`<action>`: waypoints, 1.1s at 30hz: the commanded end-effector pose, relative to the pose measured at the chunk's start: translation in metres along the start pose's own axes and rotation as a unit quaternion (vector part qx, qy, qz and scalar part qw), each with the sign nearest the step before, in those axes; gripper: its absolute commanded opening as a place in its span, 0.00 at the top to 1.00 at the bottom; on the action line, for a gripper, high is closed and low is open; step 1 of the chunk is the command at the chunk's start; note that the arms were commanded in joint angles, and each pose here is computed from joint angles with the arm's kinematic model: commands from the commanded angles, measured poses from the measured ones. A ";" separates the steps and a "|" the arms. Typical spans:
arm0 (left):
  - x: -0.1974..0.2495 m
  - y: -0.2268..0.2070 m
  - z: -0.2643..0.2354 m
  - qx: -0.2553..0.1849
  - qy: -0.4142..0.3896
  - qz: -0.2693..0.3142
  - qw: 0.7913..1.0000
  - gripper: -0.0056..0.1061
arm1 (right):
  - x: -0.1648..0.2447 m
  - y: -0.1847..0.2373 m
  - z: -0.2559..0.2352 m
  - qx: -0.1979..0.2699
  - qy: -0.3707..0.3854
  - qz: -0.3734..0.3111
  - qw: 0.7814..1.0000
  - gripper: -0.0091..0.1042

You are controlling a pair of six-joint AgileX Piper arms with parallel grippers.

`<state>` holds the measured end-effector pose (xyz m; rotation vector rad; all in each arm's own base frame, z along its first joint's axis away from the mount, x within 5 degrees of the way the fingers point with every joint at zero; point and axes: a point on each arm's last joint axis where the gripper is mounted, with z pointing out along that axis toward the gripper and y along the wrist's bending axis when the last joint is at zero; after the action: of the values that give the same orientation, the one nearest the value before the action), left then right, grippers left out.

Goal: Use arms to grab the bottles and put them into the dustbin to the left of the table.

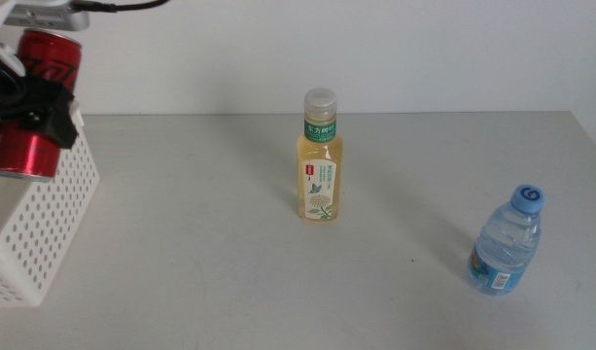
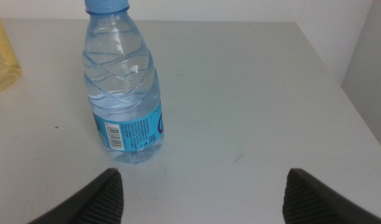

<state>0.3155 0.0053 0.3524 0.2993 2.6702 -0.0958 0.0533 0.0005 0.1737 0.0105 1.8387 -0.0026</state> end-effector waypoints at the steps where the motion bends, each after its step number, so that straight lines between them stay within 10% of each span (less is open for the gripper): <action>1: -0.013 0.018 -0.029 -0.015 -0.037 -0.012 0.999 0.90 | -0.010 -0.001 -0.003 0.004 -0.051 -0.006 0.999 0.34; 13: -0.003 0.102 -0.025 -0.101 0.017 -0.065 0.993 0.96 | -0.010 -0.001 -0.003 0.004 -0.051 -0.006 0.999 0.34; 33: 0.009 0.146 0.095 -0.044 0.155 -0.109 0.981 0.96 | -0.010 -0.001 -0.003 0.004 -0.051 -0.006 0.999 0.34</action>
<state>0.3853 0.1413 0.2291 0.0083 3.0540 -0.0142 0.0533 0.0005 0.1737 0.0105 1.8387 -0.0026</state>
